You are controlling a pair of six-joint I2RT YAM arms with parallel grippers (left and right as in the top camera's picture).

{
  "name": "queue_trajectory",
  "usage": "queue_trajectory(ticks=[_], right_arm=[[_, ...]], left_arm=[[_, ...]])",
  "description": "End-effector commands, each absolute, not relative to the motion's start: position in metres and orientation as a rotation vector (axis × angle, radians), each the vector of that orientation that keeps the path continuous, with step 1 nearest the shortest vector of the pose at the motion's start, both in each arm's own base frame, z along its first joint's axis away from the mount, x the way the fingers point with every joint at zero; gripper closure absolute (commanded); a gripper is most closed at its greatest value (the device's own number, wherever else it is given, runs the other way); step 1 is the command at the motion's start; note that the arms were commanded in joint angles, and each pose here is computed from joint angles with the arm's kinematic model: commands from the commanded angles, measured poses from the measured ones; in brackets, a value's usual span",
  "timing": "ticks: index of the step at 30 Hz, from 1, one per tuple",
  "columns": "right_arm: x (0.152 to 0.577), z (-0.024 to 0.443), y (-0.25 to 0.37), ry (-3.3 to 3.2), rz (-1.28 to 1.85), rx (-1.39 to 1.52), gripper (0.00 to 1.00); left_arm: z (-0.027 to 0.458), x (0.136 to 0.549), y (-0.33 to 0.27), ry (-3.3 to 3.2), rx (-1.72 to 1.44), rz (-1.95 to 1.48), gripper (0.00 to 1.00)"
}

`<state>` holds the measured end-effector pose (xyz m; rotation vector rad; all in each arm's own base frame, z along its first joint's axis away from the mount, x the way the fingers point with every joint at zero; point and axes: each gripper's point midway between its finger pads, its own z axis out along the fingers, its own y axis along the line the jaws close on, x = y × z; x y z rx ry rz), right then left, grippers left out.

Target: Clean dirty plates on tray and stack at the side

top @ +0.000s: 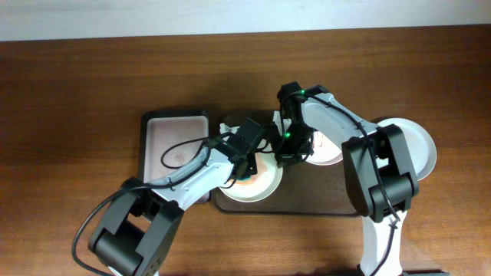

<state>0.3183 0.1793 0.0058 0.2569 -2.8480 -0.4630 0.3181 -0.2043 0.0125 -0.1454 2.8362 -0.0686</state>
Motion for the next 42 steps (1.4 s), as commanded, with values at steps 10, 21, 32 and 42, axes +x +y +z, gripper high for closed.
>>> queue_trajectory(ticks=[10, 21, 32, 42], right_arm=[[0.314, 0.001, 0.177, -2.833, -0.432, 0.256, 0.95], [0.314, 0.001, 0.177, -2.833, -0.432, 0.256, 0.95], [0.313, 0.001, 0.177, -2.829, -0.430, 0.254, 0.96], [0.313, 0.001, 0.177, -2.830, -0.430, 0.254, 0.95]], left_arm=[[0.113, 0.330, -0.176, 2.618, -0.150, -0.143, 1.00], [0.045, 0.302, -0.235, 2.826, -0.266, -0.344, 1.00], [-0.010, 0.305, -0.196, 2.765, -0.321, 0.133, 1.00], [0.069, 0.314, -0.187, 2.630, -0.122, 0.108, 1.00]])
